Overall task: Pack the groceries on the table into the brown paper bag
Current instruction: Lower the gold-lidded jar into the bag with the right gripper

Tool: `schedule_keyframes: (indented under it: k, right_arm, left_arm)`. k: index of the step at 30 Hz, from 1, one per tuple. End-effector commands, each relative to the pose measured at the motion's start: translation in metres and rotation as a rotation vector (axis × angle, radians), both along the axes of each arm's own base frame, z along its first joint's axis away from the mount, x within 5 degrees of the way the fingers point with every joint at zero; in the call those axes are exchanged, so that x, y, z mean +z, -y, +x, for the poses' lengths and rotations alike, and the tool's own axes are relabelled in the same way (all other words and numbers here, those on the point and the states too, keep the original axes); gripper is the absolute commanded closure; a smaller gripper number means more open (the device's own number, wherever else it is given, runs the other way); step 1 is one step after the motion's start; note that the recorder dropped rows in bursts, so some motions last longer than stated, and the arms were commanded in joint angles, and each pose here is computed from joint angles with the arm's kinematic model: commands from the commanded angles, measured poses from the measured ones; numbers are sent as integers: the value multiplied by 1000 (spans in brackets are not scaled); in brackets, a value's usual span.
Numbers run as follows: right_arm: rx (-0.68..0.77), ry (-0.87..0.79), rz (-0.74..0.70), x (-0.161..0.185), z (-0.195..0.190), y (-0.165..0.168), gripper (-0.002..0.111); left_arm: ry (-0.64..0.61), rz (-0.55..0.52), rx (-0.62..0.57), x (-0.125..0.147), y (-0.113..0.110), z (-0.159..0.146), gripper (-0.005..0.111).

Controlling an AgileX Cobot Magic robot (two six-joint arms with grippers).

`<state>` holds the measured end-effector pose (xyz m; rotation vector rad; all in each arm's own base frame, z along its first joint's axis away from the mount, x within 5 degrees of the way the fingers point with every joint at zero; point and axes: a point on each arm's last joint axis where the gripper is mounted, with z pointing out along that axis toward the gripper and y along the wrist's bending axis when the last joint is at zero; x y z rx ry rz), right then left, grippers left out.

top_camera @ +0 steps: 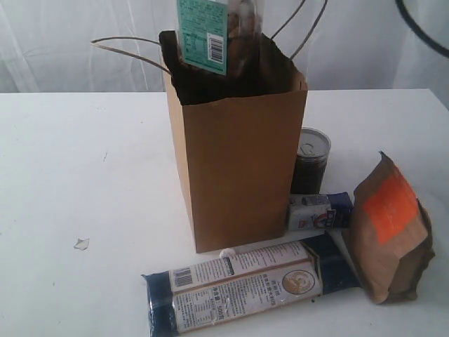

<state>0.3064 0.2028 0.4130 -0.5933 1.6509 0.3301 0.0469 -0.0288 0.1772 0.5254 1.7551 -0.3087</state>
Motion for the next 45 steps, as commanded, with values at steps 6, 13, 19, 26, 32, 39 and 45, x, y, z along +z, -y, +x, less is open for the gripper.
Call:
schedule_keyframes:
  k: [6, 13, 19, 26, 32, 39, 45]
  right_arm:
    - [4, 27, 17, -24, 25, -13, 108]
    - [3, -37, -25, -51, 38, -22, 108]
    - [-7, -129, -86, -76, 46, -25, 108]
    - [-17, -170, -107, -91, 54, -25, 108]
    - [-28, -203, -114, -101, 59, -24, 108]
    - [-33, -241, -134, -108, 60, -24, 72]
    - [-41, -283, -114, -102, 55, -21, 35]
  left_arm:
    - [-9, -8, 1, -1, 0, 0, 107]
    - [-9, -8, 1, -1, 0, 0, 107]
    - [-9, -8, 1, -1, 0, 0, 107]
    - [-9, -8, 1, -1, 0, 0, 107]
    - [-9, -8, 1, -1, 0, 0, 107]
    - [-8, -7, 1, -1, 0, 0, 107]
    - [-8, -7, 1, -1, 0, 0, 107]
